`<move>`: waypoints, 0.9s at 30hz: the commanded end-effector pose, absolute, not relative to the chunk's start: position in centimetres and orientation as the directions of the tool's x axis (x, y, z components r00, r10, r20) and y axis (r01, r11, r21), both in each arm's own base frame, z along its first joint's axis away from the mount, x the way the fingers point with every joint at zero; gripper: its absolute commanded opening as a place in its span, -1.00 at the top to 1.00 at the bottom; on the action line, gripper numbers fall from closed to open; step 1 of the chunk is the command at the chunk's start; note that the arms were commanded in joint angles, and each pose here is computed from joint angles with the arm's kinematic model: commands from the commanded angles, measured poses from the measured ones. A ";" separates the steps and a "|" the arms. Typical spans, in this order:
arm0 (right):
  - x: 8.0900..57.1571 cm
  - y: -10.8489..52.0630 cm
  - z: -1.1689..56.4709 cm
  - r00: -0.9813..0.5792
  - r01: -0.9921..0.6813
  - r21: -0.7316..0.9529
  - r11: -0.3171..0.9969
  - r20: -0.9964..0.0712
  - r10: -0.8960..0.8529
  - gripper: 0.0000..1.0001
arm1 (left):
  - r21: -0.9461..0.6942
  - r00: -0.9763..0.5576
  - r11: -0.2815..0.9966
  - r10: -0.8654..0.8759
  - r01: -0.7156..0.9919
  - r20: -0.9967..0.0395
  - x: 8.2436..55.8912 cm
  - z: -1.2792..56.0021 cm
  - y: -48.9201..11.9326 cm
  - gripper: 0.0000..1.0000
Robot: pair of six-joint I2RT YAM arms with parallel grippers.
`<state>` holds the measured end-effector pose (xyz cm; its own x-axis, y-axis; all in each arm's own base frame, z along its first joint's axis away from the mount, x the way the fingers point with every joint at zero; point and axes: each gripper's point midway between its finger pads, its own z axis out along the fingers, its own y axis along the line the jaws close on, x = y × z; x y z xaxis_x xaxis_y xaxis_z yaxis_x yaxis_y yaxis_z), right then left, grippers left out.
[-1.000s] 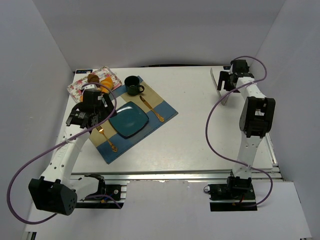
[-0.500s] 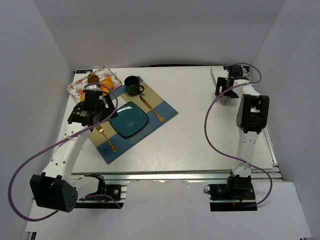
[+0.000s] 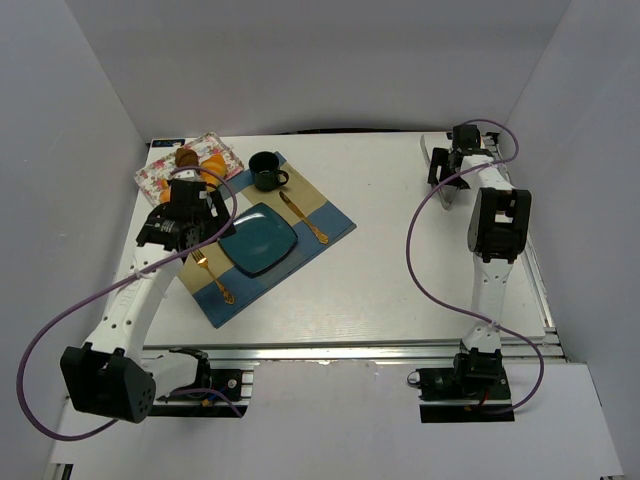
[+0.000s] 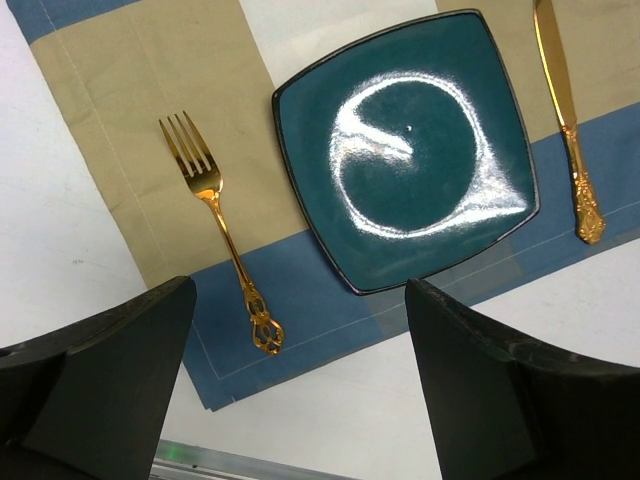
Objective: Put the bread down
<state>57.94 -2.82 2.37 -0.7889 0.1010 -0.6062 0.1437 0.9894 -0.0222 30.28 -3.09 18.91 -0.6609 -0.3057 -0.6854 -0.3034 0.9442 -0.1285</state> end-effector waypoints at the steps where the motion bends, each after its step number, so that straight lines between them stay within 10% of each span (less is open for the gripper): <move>1: 58.4 -2.4 0.9 -0.799 0.136 -0.015 0.991 -0.593 0.101 -0.79 | -0.118 -0.658 0.949 -0.289 -0.292 -0.696 30.7 19.5 -3.1 -0.94; 27: 59.6 -2.3 -1.4 -0.787 0.133 -0.003 0.991 -0.608 0.103 -0.75 | -0.109 -0.694 0.953 -0.281 -0.282 -0.663 30.3 17.9 -3.3 -0.94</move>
<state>59.25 -2.45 2.21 -0.7691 0.1146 -0.6288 0.1429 0.9897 0.0056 30.46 -3.12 17.59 -0.7002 -0.2767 -0.6581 -0.2883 0.9529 -0.0938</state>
